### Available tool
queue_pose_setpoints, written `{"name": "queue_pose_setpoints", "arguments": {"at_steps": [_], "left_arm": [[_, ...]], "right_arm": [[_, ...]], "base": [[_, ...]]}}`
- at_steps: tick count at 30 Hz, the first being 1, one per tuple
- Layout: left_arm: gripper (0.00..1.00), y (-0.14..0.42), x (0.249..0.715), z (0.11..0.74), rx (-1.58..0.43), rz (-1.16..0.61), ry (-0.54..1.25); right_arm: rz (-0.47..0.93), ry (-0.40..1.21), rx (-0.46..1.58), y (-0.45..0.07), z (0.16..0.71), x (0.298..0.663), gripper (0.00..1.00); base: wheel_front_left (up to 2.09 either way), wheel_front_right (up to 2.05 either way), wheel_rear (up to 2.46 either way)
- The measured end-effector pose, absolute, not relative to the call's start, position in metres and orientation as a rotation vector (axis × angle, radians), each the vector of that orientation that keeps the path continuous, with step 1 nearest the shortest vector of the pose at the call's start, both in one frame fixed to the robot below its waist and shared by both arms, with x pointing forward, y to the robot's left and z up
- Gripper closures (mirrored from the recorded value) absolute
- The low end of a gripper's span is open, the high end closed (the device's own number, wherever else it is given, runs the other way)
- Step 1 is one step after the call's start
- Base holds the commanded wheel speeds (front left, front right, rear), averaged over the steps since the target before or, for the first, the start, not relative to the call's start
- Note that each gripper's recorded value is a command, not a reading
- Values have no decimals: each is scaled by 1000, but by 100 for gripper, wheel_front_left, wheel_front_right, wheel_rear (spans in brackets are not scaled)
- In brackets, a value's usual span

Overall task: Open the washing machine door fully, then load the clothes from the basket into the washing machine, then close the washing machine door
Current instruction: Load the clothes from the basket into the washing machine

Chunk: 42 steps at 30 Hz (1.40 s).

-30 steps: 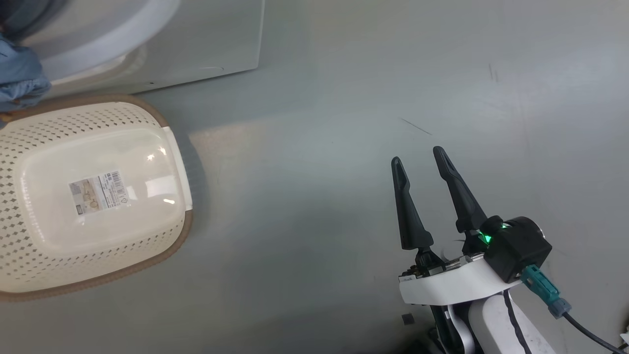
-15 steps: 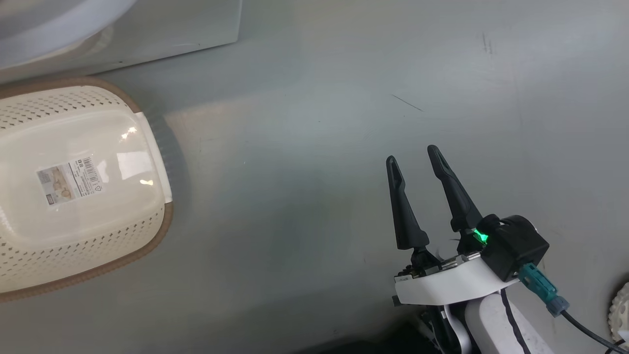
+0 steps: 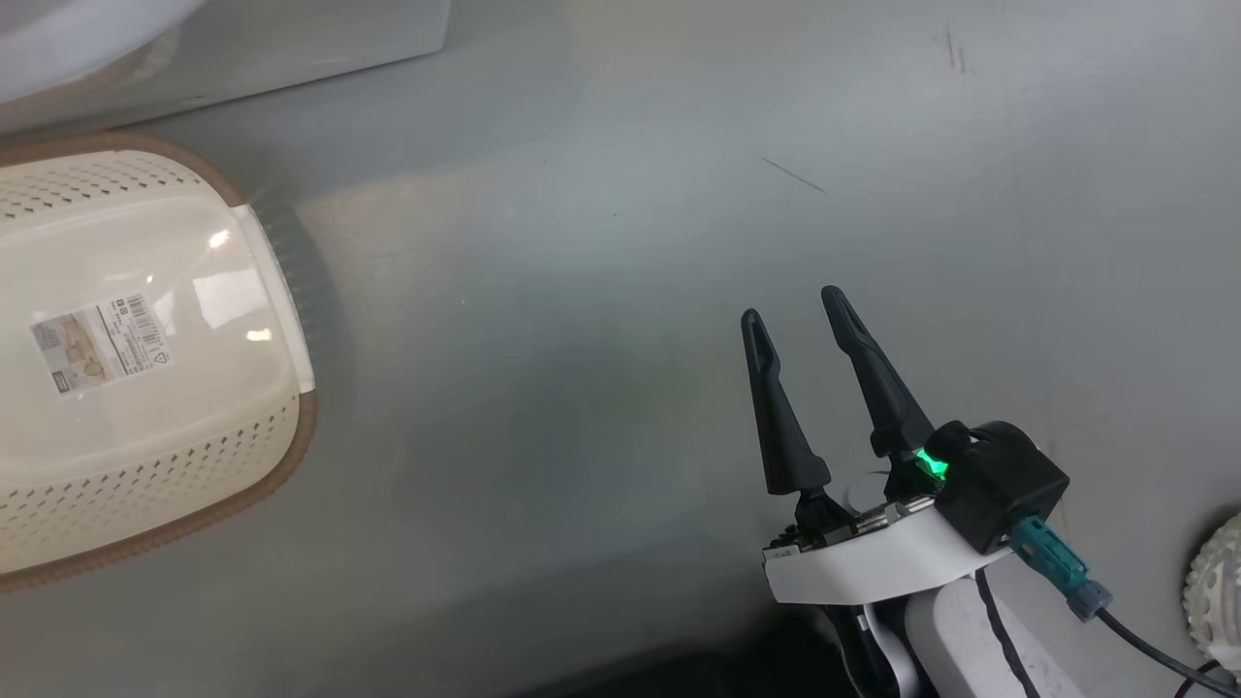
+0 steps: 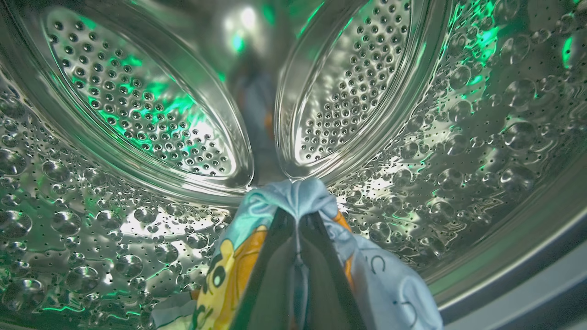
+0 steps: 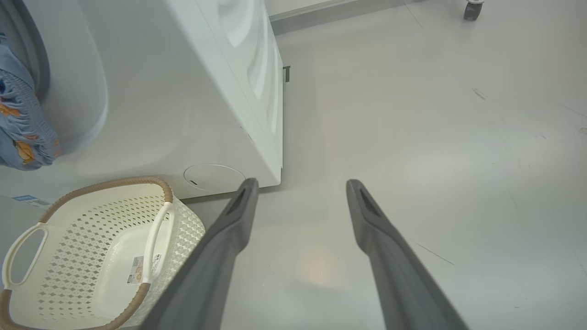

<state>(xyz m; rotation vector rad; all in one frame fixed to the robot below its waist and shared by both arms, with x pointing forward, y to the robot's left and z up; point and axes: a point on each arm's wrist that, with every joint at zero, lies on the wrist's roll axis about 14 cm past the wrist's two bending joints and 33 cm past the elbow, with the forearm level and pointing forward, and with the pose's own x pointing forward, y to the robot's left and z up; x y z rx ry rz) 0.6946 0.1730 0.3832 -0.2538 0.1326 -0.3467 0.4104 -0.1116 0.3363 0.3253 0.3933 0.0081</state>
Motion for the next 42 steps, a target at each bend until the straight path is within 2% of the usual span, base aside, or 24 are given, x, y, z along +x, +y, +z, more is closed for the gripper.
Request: {"name": "queue_pose_setpoints", "arguments": {"at_steps": [15,17,20,23,26,31,32,33,34,35,42], "left_arm": [[100,176,713,345,-238,-343,260],[100,176,716,350,-224,-345,224],[100,178,733,396,-150,-353,23],[100,179,737,416,-130,-354,-78],[100,176,738,418,-123,-360,-110],[100,178,738,398,-126,-343,-63],[85,177,737,393,-129,-342,-54],[85,176,736,389,-133,-341,-39],[16,176,736,385,-146,-337,-24],[0,176,736,383,-160,-335,-17],[0,169,730,369,-178,-340,36]], "right_arm": [[18,486,350,-101,307,400,0],[21,493,350,-100,305,399,0],[30,497,355,-97,304,399,0],[37,492,361,-95,304,402,0],[35,494,362,-95,303,402,0],[31,501,360,-96,301,401,0],[28,501,358,-97,300,402,0],[29,501,359,-97,300,401,0],[29,502,361,-97,300,402,0],[29,501,362,-97,300,402,0],[27,480,353,-100,302,409,0]], "base": [[0,0,0],[0,0,0],[0,0,0],[0,0,0],[0,0,0],[0,0,0],[0,0,0],[0,0,0],[0,0,0],[0,0,0],[0,0,0]]}}
